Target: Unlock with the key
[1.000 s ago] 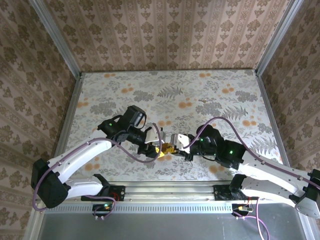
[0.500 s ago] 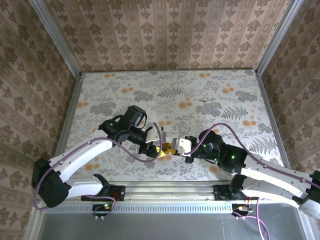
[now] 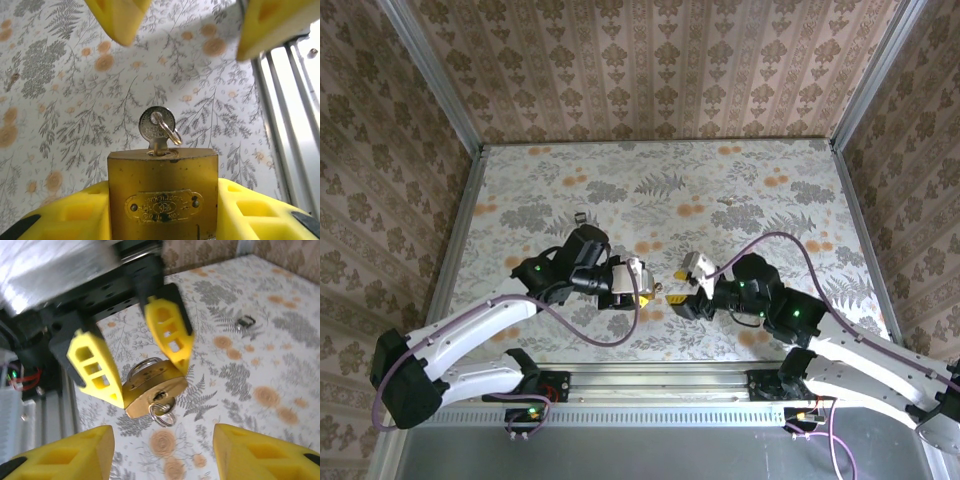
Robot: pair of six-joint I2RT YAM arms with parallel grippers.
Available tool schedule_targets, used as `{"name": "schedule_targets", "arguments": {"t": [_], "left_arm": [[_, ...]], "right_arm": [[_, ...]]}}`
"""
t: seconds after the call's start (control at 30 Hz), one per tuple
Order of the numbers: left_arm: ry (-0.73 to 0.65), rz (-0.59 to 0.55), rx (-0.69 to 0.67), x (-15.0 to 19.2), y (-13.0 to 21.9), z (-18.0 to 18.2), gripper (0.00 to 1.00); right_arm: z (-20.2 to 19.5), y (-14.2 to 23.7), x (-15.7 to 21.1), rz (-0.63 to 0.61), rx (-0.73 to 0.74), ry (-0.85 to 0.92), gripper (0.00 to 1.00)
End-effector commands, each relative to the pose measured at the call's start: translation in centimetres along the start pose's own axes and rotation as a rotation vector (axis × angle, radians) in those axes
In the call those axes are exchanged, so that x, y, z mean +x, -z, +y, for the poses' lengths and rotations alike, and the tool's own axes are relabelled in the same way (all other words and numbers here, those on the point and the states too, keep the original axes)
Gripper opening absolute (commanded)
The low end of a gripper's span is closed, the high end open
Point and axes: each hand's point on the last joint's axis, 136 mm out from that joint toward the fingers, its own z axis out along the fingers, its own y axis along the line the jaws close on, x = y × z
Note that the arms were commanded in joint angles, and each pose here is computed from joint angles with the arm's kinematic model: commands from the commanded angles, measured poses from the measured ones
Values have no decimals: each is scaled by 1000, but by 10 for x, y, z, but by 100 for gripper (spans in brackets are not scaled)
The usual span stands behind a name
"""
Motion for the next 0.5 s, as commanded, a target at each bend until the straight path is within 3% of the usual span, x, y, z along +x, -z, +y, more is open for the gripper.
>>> {"name": "schedule_targets", "arguments": {"t": [0.0,0.23,0.47], "left_arm": [[-91,-13,-90,-11,4,12,0],[-145,1,-150,-13,1,15,0],[-147,15,-143,-13,-2,15,0]], "right_arm": [[-5,1,-4,7,-26,-263,56],[-20,-31,7,146,-154,-750,33],[-15,-43,6,153,-224,-833,30]]}}
